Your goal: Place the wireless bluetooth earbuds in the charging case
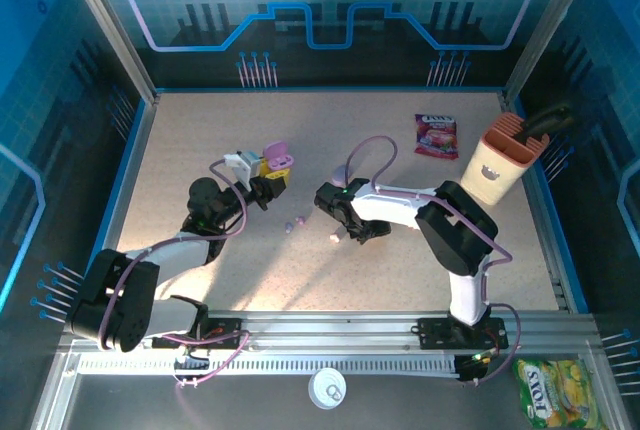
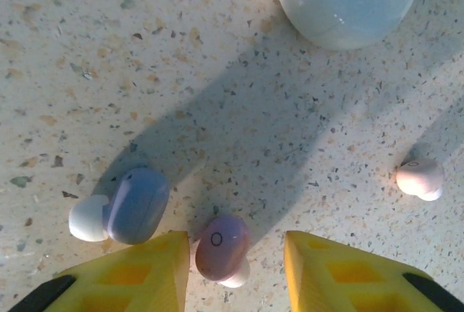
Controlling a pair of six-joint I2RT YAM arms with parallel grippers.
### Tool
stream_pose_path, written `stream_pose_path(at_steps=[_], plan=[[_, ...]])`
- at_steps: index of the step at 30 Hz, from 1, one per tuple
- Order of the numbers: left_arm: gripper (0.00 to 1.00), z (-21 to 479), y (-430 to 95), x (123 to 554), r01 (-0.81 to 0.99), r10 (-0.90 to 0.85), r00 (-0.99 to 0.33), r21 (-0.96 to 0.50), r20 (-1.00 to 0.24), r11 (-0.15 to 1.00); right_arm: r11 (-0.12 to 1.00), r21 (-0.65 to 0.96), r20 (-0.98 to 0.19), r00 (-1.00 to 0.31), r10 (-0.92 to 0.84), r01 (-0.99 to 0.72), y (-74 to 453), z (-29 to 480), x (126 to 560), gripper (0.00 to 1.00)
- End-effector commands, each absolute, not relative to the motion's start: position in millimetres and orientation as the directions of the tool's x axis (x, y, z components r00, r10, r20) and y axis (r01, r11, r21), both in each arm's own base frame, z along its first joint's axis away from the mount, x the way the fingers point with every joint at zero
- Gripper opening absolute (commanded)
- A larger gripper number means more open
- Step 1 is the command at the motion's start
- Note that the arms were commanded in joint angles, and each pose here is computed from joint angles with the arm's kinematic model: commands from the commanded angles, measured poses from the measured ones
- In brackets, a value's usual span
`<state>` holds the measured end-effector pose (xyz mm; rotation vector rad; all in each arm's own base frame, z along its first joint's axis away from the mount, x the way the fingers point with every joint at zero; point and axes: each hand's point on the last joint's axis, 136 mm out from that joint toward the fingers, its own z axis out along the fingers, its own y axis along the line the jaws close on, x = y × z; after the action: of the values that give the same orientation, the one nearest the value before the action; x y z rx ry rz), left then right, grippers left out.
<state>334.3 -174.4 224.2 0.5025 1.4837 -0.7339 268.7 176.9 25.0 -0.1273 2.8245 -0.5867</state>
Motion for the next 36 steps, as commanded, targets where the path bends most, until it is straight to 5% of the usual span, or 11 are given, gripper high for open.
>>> stream_pose_path(at_steps=[1, 18, 36], plan=[[0.36, 236.5, -176.7, 334.6, 0.731, -0.129, -0.014, -0.098, -0.992, 0.676, 0.910, -0.414, -0.232, -0.962, -0.142, -0.034, 182.4, 22.6, 270.6, 0.38], [0.35, 233.6, -179.7, 333.0, 0.746, -0.127, -0.022, -0.101, -0.992, 0.659, 0.922, -0.385, -0.215, -0.966, -0.144, -0.052, 183.0, 22.3, 268.6, 0.22], [0.35, 217.1, -217.8, 309.8, 0.841, -0.043, -0.018, -0.039, -0.999, 0.539, 0.966, 0.190, -0.376, -0.922, -0.091, -0.173, 209.0, 112.9, 251.8, 0.23]])
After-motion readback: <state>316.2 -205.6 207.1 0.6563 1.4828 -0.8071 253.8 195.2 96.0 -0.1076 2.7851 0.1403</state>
